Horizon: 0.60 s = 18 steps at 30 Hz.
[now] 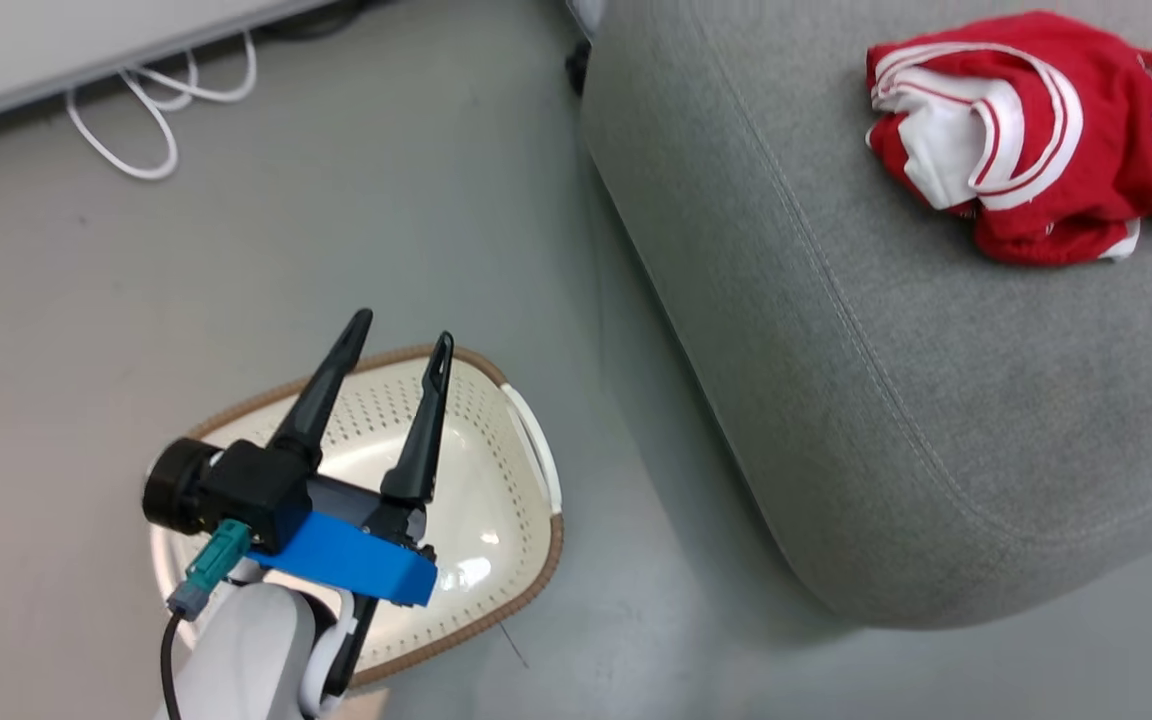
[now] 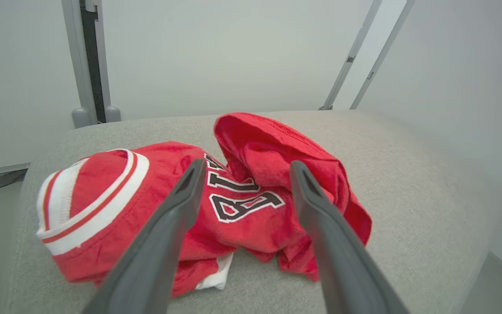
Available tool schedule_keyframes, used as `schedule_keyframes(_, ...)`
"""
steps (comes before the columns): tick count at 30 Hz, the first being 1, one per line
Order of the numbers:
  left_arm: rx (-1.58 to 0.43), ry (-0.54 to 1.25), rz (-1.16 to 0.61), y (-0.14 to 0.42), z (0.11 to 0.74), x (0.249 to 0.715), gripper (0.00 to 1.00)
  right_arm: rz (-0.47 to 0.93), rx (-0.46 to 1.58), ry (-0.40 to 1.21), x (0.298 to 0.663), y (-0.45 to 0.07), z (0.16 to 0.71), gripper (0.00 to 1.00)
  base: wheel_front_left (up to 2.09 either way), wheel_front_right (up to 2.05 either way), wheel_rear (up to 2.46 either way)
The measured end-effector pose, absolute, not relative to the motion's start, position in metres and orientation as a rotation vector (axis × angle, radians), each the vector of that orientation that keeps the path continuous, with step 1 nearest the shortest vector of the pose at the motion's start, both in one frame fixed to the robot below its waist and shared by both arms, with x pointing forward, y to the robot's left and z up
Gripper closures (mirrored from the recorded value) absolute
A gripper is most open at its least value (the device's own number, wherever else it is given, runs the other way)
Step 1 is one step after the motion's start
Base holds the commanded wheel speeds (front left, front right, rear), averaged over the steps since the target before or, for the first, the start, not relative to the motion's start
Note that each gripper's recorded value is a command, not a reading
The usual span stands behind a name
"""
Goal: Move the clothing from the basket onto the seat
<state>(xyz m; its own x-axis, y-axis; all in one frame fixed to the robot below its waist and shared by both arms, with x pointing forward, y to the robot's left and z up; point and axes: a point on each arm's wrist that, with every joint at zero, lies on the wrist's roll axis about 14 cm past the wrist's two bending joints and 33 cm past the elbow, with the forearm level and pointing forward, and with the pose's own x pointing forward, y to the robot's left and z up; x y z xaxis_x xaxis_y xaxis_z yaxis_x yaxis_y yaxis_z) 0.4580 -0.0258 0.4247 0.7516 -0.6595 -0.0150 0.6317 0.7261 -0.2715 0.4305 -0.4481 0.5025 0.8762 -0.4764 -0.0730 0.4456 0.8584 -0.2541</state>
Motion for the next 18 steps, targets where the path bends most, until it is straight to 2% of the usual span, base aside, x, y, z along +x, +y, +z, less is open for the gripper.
schedule_keyframes(11, -0.281, 0.077, -0.577, 0.009, 0.464, 0.424, 0.0, -0.341, -0.141, 0.007, 0.406, -0.376, 0.522, 0.0, 0.0, 0.0, 0.0)
schedule_keyframes(18, -0.265, 0.048, -0.444, 0.055, 0.476, 0.408, 0.0, -0.194, -0.072, -0.042, 0.405, -0.306, 0.523, 0.0, 0.0, 0.0, 0.0)
